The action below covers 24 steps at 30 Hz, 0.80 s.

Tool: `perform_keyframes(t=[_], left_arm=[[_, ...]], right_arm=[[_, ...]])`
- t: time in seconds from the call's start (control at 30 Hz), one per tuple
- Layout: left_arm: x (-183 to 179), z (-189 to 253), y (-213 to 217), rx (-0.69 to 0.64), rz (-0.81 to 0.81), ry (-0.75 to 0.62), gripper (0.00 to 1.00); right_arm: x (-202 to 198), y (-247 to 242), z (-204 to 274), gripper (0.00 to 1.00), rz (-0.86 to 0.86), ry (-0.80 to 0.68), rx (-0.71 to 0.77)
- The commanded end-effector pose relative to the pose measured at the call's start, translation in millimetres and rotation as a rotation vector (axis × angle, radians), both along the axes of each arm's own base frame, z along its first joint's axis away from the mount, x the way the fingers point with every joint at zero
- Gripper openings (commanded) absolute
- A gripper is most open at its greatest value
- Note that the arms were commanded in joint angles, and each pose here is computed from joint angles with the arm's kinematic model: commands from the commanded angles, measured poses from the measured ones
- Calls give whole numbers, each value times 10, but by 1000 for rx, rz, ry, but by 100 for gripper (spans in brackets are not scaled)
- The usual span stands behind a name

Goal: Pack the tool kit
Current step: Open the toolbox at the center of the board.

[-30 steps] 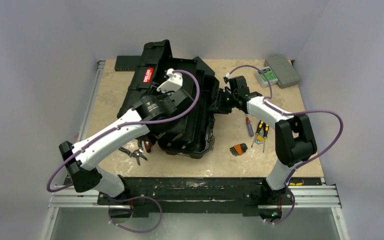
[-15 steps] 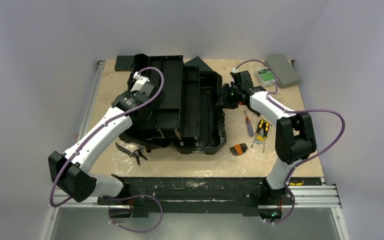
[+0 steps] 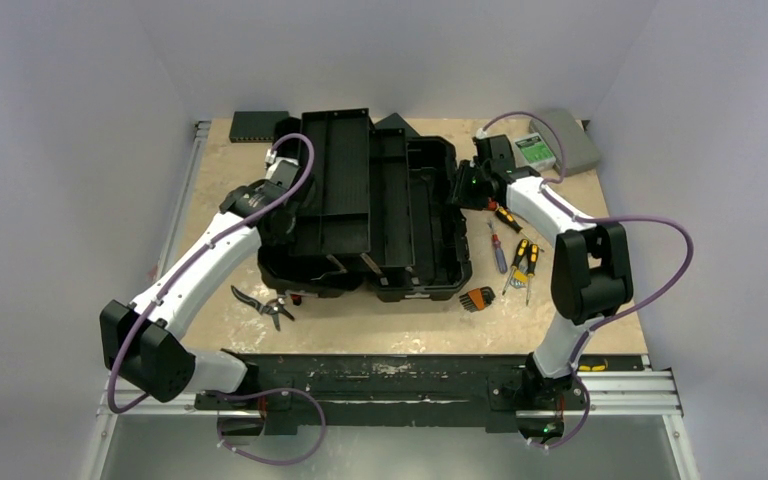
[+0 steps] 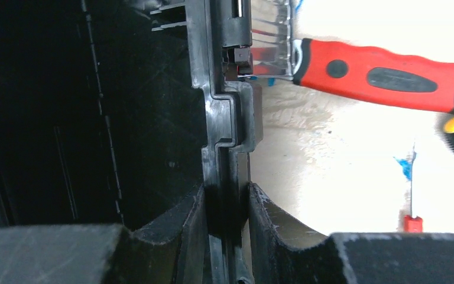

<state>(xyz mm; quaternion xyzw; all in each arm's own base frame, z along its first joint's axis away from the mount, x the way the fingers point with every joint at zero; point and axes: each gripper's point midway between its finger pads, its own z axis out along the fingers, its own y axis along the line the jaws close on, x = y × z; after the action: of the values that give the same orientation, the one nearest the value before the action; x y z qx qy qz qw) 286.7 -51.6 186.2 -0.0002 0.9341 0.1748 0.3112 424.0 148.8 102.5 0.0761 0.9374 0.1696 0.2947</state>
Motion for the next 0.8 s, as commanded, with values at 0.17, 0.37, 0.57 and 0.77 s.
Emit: perform_keyframes(t=[0.17, 0.37, 0.57, 0.77], left_arm=[[246, -116, -824, -386, -130, -46, 0], [186, -284, -1047, -481, -183, 12, 0], [131, -422, -1222, -525, -225, 45, 0], [101, -487, -1451, -580, -274, 58, 0]], right_arm=[[-200, -621, -314, 0, -107, 141, -154], [-213, -866, -301, 0, -137, 151, -159], [-196, -1118, -227, 0, -196, 147, -134], [-207, -1247, -179, 0, -237, 142, -123]])
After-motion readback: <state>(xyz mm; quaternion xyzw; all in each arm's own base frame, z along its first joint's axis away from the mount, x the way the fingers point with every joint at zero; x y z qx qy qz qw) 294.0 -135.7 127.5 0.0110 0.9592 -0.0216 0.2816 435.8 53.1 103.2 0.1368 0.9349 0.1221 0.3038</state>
